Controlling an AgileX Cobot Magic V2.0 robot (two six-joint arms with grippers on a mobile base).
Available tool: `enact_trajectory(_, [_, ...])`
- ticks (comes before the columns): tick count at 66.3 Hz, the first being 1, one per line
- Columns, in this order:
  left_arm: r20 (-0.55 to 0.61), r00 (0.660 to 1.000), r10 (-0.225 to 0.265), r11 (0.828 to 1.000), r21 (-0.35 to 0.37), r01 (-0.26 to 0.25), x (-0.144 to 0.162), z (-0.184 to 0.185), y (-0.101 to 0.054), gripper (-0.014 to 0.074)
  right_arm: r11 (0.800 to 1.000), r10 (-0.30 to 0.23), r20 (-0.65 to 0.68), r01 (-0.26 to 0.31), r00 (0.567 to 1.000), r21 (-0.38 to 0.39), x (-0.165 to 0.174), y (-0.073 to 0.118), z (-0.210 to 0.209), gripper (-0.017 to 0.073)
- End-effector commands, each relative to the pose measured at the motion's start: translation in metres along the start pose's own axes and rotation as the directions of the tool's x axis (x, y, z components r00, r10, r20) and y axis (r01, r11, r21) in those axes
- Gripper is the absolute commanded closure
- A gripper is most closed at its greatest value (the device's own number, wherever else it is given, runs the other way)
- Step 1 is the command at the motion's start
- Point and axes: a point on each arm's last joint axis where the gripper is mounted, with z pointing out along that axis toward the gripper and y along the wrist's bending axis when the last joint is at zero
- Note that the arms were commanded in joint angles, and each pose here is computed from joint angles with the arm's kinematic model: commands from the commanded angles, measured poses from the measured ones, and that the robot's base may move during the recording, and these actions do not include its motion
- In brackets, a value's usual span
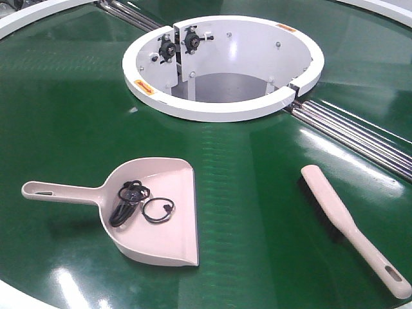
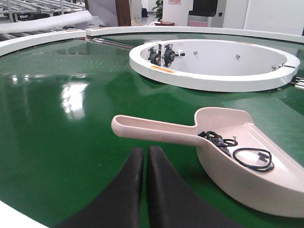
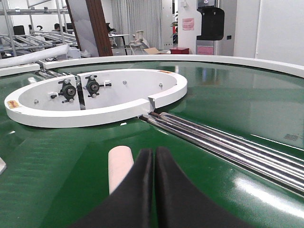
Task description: Clean and inspect green conveyor with broom and dustpan
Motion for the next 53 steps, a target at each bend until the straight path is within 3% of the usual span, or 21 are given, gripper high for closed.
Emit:
enact_trajectory(1, [0.05,0.999,-0.007,1.0,0.011,0.007,0.0037,0.001,-0.0009,0.06,1.0,-0.004,0.072,0.004,0.997,0.002,-0.0003,-0.0001,-0.0007,0.0569])
enact_trajectory(53, [0.048,0.999,-0.007,1.0,0.011,0.007,0.0038,0.001,-0.0009,0.06,1.0,-0.003,0.056,0.002,0.998,0.003,0.0011,-0.0002,-0.0006,0.0569])
